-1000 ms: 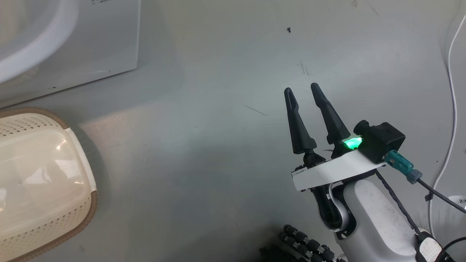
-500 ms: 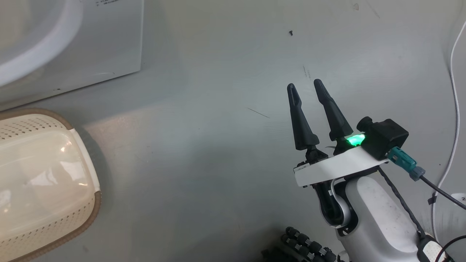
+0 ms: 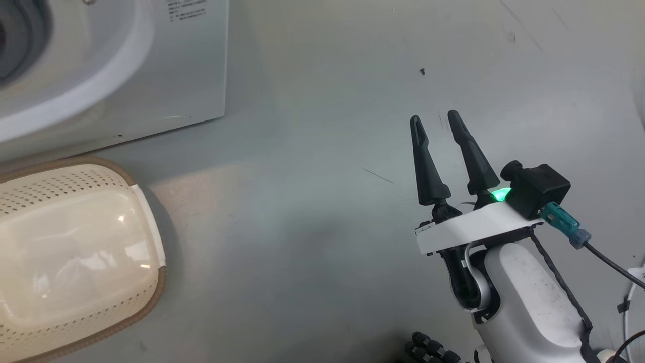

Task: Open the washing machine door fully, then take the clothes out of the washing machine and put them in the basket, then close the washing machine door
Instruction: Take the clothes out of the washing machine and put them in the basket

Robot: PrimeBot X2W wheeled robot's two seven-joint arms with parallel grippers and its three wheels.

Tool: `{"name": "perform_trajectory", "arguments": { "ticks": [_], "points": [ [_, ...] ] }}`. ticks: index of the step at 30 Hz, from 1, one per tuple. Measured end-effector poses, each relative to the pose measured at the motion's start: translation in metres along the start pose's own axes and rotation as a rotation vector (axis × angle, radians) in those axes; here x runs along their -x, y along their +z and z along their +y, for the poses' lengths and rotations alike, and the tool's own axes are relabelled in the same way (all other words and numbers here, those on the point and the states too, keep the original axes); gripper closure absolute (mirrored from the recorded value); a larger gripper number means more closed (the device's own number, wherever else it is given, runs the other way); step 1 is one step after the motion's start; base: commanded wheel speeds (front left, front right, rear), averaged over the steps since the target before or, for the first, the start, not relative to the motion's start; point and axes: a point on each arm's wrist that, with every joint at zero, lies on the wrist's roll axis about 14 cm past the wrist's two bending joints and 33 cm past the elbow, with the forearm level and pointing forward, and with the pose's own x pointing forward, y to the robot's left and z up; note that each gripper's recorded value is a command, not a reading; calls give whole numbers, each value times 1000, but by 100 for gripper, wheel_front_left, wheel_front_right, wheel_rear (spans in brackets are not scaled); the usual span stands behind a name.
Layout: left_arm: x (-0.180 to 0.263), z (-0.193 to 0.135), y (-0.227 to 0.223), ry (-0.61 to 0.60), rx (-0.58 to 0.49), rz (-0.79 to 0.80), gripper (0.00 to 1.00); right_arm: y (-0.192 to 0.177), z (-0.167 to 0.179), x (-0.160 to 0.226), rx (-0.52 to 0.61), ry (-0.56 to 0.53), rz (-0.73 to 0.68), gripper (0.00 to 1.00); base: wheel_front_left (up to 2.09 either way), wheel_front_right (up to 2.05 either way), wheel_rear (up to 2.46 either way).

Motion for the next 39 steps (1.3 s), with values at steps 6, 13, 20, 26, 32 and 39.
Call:
{"name": "perform_trajectory", "arguments": {
  "ticks": [6,13,20,26,32,39],
  "points": [
    [23,-23,0,-46,45,-65,100,10,5,1,13,17,-28,0,0,0,0],
    [52,-21,5,-35,58,-120,100,18,17,5,21,56,-51,0,0,0,0],
    [82,-14,15,-17,81,-189,100,21,29,13,10,92,-57,0,0,0,0],
    [106,-10,26,-3,100,-264,100,24,36,20,6,113,-68,0,0,0,0],
    [130,-5,28,10,109,-324,100,23,46,27,1,144,-66,0,0,0,0],
    [154,-5,20,15,102,-339,100,26,55,35,-3,176,-74,0,0,0,0]
  ]
}}
